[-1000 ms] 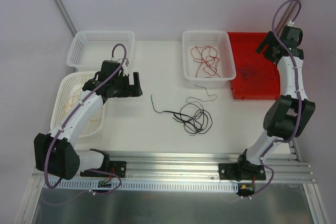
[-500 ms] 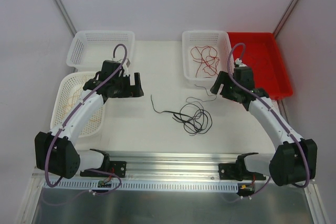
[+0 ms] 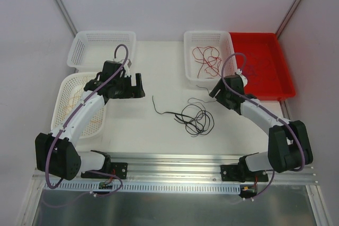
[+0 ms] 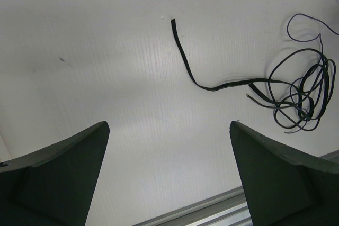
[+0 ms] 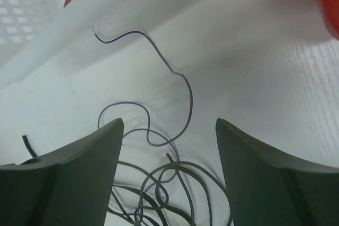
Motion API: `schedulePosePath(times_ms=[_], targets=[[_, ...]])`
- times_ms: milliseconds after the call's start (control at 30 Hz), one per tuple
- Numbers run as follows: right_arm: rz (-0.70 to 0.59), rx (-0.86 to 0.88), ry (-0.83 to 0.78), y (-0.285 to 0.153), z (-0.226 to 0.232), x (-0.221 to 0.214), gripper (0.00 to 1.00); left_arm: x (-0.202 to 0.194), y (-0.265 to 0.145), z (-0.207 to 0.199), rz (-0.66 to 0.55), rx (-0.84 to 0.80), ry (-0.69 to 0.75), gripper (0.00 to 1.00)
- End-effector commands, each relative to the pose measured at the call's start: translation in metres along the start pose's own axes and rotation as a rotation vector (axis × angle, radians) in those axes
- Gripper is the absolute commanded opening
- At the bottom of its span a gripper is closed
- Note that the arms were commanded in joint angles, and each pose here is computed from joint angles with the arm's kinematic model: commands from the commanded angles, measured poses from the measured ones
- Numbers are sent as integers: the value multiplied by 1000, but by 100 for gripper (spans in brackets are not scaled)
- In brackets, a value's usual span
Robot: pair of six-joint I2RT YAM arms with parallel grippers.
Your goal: Untangle the cables
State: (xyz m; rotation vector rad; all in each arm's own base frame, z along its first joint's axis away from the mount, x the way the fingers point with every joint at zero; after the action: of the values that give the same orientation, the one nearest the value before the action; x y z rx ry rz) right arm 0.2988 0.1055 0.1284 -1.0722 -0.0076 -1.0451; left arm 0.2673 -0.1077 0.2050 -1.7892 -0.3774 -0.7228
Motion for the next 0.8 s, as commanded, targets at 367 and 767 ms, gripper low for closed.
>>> schedulePosePath(times_ms=[367, 767], targets=[[9, -21, 56, 25, 10, -20, 25, 1, 1, -2, -3, -26, -3, 99], [-41, 334, -245, -110, 122, 13, 1, 1, 1, -6, 2, -58, -1, 99]])
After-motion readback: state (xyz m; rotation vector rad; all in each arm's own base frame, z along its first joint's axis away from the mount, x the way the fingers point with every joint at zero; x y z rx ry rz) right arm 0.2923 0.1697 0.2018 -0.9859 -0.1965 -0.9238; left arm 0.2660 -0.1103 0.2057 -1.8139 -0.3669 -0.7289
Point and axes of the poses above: each gripper's point midway between its finger pads, its own y axis out along the fingers, its own z axis along the line the jaws close on, x = y × z, the point moved 6 cm from there along -y, back along the fingers, and after that the axes turned 11 degrees about y, right-handed, at the moved point
